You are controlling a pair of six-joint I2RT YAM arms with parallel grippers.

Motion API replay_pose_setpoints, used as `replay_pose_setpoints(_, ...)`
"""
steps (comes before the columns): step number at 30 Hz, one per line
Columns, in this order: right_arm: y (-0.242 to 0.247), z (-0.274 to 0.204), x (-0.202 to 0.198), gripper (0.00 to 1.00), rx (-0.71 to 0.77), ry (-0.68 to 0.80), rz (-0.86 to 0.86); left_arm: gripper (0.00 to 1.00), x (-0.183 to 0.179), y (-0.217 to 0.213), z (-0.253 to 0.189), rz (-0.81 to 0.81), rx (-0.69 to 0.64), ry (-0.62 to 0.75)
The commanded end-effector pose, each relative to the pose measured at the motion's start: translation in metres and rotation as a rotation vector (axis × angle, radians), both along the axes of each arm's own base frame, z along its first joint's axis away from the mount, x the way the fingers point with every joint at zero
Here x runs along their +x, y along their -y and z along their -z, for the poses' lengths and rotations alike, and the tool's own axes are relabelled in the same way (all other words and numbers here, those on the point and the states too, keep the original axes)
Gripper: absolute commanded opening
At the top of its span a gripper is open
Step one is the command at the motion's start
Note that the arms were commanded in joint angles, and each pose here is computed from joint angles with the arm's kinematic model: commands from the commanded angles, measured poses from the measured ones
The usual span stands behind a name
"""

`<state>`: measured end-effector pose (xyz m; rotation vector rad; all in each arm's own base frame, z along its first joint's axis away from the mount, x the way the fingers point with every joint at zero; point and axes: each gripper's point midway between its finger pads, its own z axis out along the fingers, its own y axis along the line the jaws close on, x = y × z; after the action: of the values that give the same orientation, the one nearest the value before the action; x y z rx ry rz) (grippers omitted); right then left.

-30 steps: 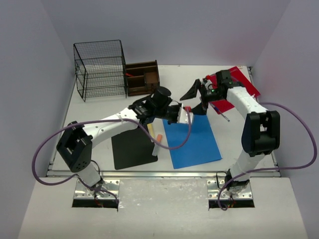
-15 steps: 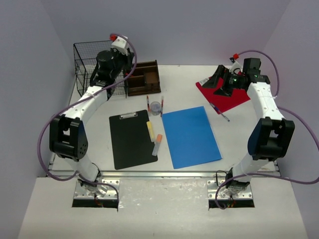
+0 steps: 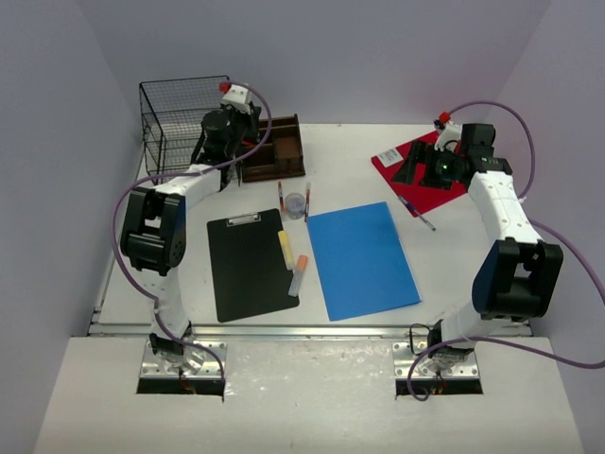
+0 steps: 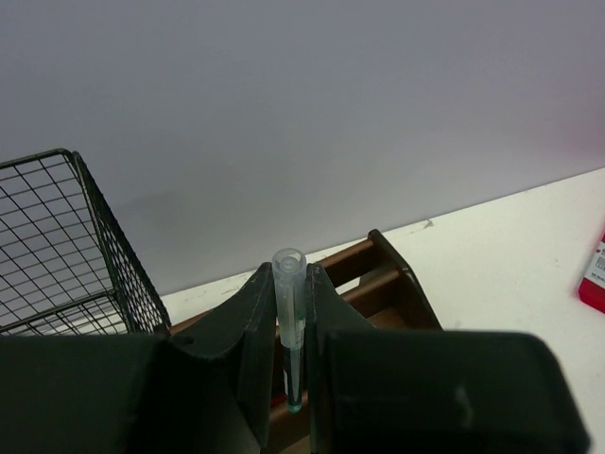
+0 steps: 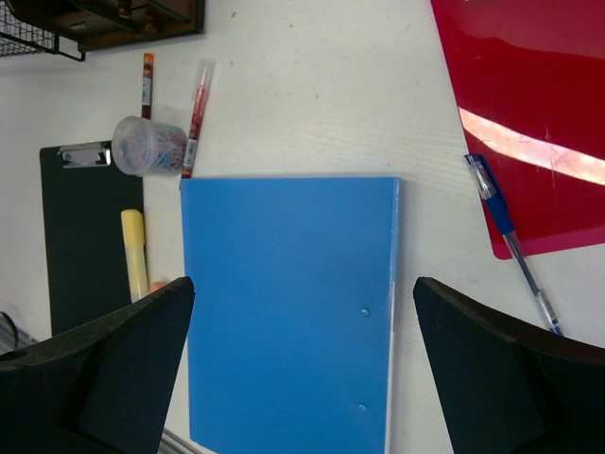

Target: Organize the desk

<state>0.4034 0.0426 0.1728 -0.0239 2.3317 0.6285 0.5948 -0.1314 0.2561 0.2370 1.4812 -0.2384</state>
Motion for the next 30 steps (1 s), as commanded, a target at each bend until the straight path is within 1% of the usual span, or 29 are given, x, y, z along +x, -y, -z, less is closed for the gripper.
replay_pose_setpoints(1, 0.012, -0.016, 0.006, 0.99, -0.092, 0.109, -0.005, 0.00, 0.011, -0.007, -0.043, -0.044, -0.035, 0.157)
replay_pose_setpoints(10, 0.014, -0.010, 0.003, 0.99, -0.114, 0.110, -0.010, 0.00, 0.023, -0.011, -0.021, -0.072, -0.021, 0.151)
replay_pose_setpoints(11, 0.015, -0.007, 0.003, 0.99, -0.124, 0.111, -0.013, 0.03, 0.025, -0.011, -0.015, -0.078, -0.020, 0.141)
replay_pose_setpoints(13, 0.019, -0.003, 0.003, 0.99, -0.152, 0.112, -0.013, 0.12, 0.026, -0.012, -0.008, -0.080, -0.017, 0.125)
replay_pose_setpoints(15, 0.025, 0.004, 0.003, 0.99, -0.191, 0.105, -0.008, 0.19, 0.025, -0.010, -0.002, -0.075, -0.014, 0.109)
replay_pose_setpoints(16, 0.029, 0.008, 0.002, 0.99, -0.222, 0.105, -0.018, 0.25, 0.024, -0.010, 0.000, -0.075, -0.012, 0.105)
replay_pose_setpoints(17, 0.034, 0.012, 0.003, 0.97, -0.264, 0.109, -0.027, 0.26, 0.023, -0.010, 0.000, -0.074, -0.012, 0.102)
replay_pose_setpoints(19, 0.044, 0.019, 0.005, 0.92, -0.327, 0.099, -0.037, 0.29, 0.022, -0.011, -0.002, -0.079, -0.014, 0.100)
replay_pose_setpoints(21, 0.057, 0.034, 0.007, 0.79, -0.415, 0.060, -0.064, 0.37, 0.019, -0.011, -0.008, -0.075, -0.018, 0.095)
replay_pose_setpoints(22, 0.062, 0.039, 0.007, 0.73, -0.444, 0.038, -0.077, 0.43, 0.017, -0.010, -0.013, -0.070, -0.024, 0.095)
replay_pose_setpoints(23, 0.066, 0.042, 0.008, 0.70, -0.476, 0.025, -0.095, 0.49, 0.015, -0.010, -0.023, -0.064, -0.031, 0.103)
replay_pose_setpoints(24, 0.069, 0.045, 0.009, 0.67, -0.493, 0.012, -0.105, 0.53, 0.012, -0.009, -0.031, -0.057, -0.037, 0.108)
replay_pose_setpoints(27, 0.075, 0.058, 0.010, 0.55, -0.542, -0.028, -0.161, 0.59, 0.003, -0.006, -0.052, -0.036, -0.067, 0.099)
replay_pose_setpoints(28, 0.075, 0.062, 0.011, 0.53, -0.551, -0.038, -0.173, 0.60, 0.000, -0.004, -0.053, -0.024, -0.066, 0.086)
replay_pose_setpoints(30, 0.079, 0.072, 0.012, 0.49, -0.608, -0.066, -0.223, 0.62, -0.016, -0.001, -0.076, 0.010, -0.073, 0.091)
